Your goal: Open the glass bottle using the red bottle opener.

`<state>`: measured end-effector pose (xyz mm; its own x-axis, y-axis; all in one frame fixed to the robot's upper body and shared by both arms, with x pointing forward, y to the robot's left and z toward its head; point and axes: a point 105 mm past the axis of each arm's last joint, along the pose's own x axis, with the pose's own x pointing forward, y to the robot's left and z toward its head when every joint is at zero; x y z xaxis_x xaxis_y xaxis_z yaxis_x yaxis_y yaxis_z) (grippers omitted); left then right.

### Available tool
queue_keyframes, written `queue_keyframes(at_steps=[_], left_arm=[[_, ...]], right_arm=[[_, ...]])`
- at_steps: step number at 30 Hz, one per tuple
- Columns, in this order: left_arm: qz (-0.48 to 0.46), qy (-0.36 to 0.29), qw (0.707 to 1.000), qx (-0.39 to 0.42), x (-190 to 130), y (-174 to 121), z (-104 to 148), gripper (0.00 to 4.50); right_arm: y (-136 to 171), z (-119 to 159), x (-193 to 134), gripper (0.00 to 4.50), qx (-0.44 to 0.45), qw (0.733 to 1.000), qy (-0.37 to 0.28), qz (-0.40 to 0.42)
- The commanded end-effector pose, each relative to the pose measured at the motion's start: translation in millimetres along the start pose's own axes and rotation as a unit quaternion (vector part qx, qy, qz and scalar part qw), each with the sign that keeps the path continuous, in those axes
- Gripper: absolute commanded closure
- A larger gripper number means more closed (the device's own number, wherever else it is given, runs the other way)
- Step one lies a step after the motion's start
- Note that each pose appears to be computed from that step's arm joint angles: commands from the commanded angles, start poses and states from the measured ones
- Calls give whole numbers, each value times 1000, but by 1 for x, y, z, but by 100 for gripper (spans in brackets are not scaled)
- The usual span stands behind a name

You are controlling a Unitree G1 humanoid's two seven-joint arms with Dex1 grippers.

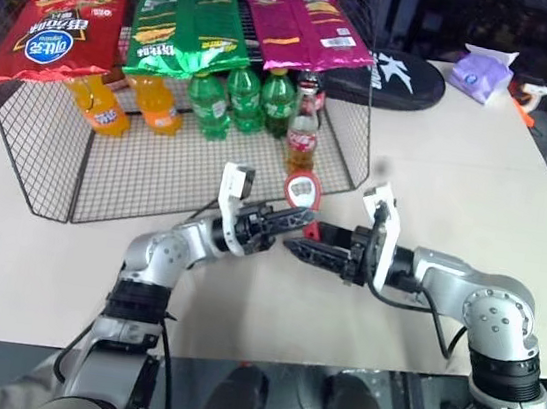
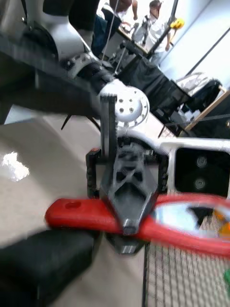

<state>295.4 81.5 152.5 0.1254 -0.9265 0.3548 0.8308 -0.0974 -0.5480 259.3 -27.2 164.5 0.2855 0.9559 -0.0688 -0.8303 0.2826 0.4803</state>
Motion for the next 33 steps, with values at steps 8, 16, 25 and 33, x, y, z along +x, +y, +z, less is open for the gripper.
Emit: queue_keyframes(at_steps=[8,16,25,33], left_arm=[[5,-5,1000,17,2,0,0,450],[3,-8,1000,19,3,-4,1,372],[28,-22,998,42,-6,-7,9,303],[62,-25,995,74,-31,-28,23,303]], right_arm=[[11,8,4,444,-16,1000,-9,26],[7,5,4,450,-17,1000,-4,15],[-10,-3,-3,450,-22,999,-3,-26],[-55,12,-49,450,-26,988,-62,-143]])
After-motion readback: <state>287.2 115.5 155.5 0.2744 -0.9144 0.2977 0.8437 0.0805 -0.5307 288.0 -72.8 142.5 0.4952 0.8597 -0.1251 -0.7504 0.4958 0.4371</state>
